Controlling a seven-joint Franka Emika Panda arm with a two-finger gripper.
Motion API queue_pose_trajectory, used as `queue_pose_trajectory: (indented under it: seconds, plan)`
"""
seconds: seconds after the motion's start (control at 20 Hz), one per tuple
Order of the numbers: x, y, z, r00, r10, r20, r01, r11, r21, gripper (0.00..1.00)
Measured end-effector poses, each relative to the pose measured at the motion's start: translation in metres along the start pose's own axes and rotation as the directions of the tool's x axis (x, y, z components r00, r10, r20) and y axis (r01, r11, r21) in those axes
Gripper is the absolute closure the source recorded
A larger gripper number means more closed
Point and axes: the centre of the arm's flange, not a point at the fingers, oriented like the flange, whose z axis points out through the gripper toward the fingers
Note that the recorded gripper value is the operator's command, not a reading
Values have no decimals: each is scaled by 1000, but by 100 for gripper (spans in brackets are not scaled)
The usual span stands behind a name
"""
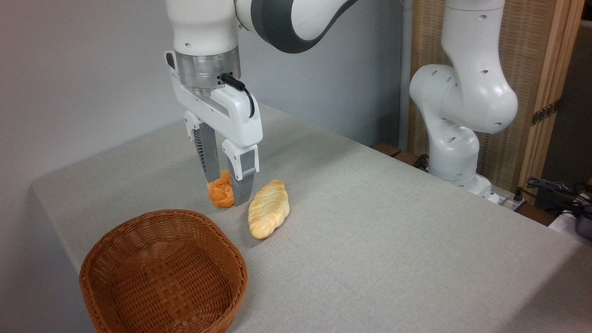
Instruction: Put bread into the basket
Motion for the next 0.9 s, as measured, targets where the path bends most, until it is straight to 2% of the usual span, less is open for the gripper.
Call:
queue_pose_trajectory:
  seconds: [0.9]
  plan:
    - [-1, 2, -1, 1000, 1, 8, -1, 1000, -7, 0]
